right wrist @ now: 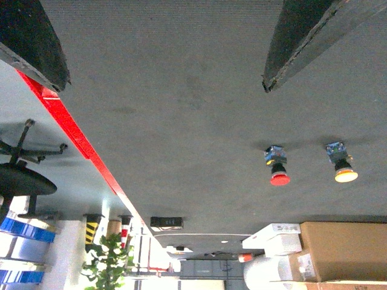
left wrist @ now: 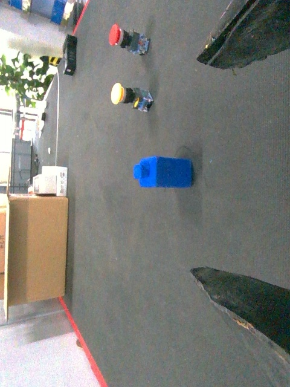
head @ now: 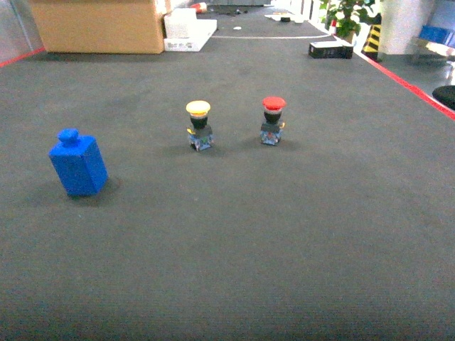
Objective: Pick blue part to blue bin on bottom shelf
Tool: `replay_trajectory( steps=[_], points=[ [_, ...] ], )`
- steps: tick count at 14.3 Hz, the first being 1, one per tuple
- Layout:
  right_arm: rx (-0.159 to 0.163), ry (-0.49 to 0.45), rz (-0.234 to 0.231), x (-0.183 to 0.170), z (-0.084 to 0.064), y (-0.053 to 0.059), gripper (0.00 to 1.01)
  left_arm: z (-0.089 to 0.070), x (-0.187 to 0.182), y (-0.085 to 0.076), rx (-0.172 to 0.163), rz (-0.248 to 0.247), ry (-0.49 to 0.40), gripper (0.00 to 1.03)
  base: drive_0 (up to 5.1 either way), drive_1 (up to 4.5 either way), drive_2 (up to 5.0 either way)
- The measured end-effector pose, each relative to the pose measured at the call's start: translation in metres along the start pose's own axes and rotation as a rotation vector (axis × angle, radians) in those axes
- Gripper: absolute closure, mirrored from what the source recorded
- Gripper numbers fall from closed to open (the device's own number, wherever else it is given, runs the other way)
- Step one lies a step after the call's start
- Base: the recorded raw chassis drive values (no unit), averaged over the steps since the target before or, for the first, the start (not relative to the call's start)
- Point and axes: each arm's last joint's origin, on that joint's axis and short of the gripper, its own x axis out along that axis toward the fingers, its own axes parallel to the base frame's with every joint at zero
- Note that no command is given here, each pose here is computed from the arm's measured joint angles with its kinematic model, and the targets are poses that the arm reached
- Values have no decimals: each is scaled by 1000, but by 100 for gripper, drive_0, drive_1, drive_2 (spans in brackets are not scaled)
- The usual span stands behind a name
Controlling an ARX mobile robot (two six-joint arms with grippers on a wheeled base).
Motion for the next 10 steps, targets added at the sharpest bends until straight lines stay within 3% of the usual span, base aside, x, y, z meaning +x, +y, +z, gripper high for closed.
replay_trajectory(
  steps=[10],
  points=[
    [1, 2, 0, 0, 0, 0, 3, 0, 0, 0, 0, -2, 1, 5, 0, 0, 0]
  ],
)
